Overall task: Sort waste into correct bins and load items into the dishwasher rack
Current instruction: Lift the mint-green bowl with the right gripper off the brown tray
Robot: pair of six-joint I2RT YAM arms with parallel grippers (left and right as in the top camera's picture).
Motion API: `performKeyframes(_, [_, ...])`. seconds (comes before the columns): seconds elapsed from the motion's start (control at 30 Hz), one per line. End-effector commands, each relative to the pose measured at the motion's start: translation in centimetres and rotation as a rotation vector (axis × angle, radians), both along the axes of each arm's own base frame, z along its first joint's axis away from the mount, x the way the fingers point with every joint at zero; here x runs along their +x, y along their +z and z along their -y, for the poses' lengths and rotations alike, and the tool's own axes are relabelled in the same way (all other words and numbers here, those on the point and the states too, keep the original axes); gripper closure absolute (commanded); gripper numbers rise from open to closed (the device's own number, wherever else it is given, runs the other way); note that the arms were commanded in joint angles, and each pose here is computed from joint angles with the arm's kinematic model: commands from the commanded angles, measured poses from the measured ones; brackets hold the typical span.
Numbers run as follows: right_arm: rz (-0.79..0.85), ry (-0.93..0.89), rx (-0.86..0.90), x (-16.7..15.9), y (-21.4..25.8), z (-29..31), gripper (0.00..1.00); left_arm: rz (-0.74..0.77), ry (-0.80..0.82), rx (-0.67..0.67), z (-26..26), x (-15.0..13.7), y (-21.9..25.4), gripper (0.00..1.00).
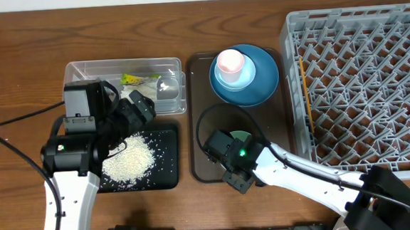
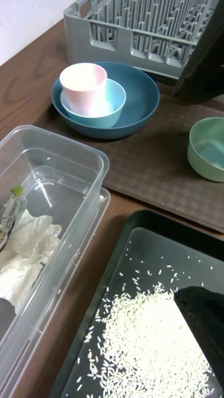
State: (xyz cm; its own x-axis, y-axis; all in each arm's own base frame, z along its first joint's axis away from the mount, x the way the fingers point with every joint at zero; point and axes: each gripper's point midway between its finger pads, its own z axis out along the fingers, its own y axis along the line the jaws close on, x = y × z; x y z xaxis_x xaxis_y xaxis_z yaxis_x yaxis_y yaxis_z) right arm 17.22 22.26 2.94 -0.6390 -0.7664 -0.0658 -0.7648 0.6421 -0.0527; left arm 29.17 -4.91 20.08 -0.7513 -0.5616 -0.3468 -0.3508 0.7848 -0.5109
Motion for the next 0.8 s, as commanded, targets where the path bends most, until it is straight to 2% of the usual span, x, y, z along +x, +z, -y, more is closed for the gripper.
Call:
performKeyframes(0.0, [0.001,0.028,-0.018,-0.31,-0.38,0.01,0.70,0.012,-0.003,0.013,-0.24,0.19,0.28,0.04])
performKeyframes(0.2, [0.000,0.028,-0.018,-0.32,-0.38,0.01,0.68,0.012,-0.003,0.013,-0.24,0.19,0.28,0.04])
performKeyframes(0.33, [0.000,0.028,-0.018,-0.32,-0.38,0.01,0.78,0.012,-0.003,0.013,-0.24,0.19,0.28,0.04])
performKeyframes(0.5, [0.000,0.028,-0.018,-0.32,-0.38,0.00,0.78,0.012,-0.003,0.013,-0.24,0.20,0.29,0.04])
performKeyframes(0.53, [0.000,0.028,-0.018,-0.32,-0.38,0.01,0.80,0.012,-0.003,0.013,-0.24,0.19,0.28,0.04])
performKeyframes(0.67, [0.003,0.028,-0.014,-0.26,-0.37,-0.09,0.99,0.012,-0.003,0.013,-0.24,0.19,0.28,0.04])
performKeyframes(0.77, [0.018,0.027,0.008,0.11,-0.33,-0.62,0.99,0.012,-0.003,0.013,-0.24,0.20,0.29,0.04])
